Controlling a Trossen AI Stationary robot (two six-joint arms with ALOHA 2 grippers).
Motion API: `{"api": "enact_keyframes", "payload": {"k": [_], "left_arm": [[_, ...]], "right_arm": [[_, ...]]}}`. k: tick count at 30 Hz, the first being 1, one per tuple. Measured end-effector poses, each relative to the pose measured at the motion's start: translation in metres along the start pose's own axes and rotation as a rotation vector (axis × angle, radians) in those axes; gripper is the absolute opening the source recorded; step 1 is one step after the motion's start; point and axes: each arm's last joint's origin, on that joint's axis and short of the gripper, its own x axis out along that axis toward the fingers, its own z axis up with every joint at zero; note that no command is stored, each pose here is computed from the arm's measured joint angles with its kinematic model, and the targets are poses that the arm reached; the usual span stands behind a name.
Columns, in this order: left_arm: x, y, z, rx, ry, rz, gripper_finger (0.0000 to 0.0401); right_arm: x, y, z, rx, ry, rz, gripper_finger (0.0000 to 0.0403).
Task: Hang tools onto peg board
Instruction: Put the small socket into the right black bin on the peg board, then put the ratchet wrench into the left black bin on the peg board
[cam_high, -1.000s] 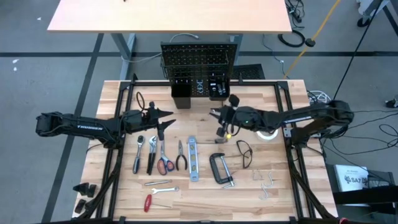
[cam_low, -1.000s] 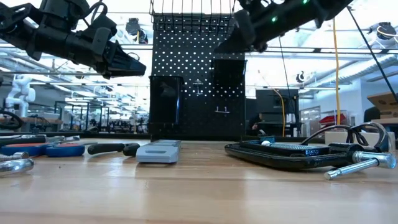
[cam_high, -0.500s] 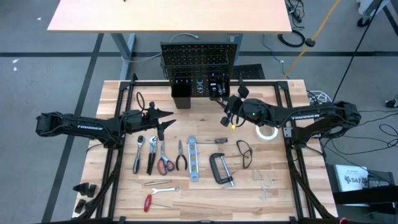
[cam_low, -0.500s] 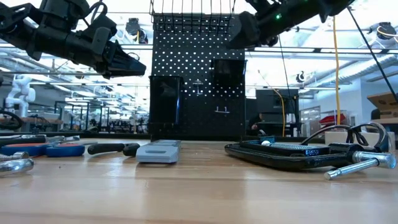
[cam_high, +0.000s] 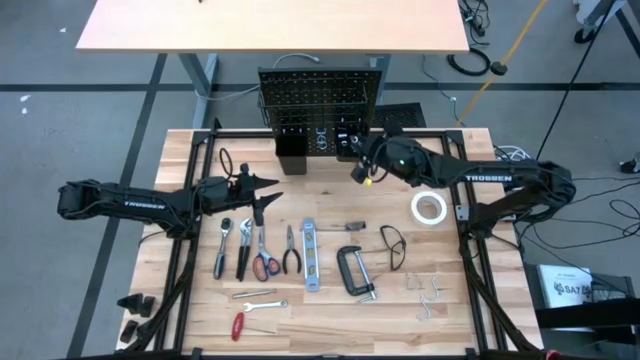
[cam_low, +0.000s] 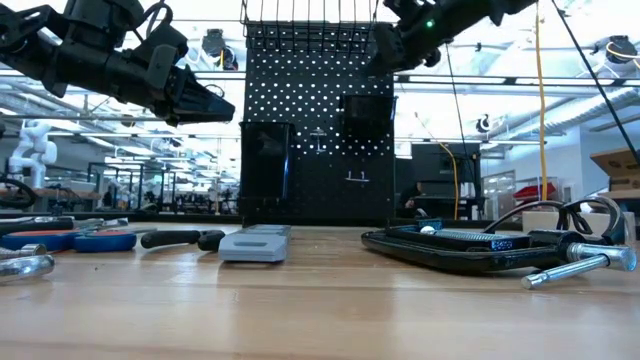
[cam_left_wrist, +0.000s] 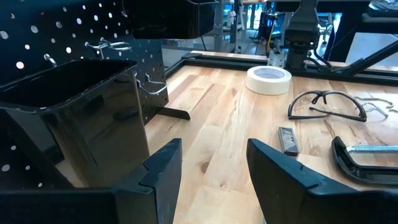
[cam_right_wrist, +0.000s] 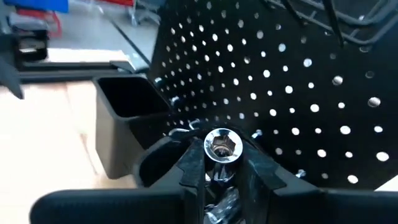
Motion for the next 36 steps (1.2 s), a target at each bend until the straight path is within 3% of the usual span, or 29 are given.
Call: {"api": "enact_keyframes", "payload": {"k": [5, 13, 25, 30, 36], "left_arm": [[0.0, 0.0, 0.0, 0.001, 0.002, 0.0, 0.018], [0.0, 0.0, -0.001, 0.002, 0.013, -0.001, 0.018], [0.0, 0.0, -0.002, 0.004, 0.018, -0.001, 0.018], [0.0, 0.0, -0.002, 0.003, 0.017, -0.004, 0.018], [-0.001, -0.002, 0.009, -0.018, -0.019, -0.086, 0.018]], "right_arm": [[0.015, -0.001, -0.003, -0.002, 0.099, 0.005, 0.0051], [0.03, 0.005, -0.002, -0.008, 0.123, 0.057, 0.0052], [0.031, 0.004, -0.004, -0.008, 0.132, 0.053, 0.0165], [0.027, 0.001, 0.0, -0.031, 0.121, 0.055, 0.018], [0.004, -0.007, 0.008, -0.01, 0.13, 0.069, 0.0175]]}}
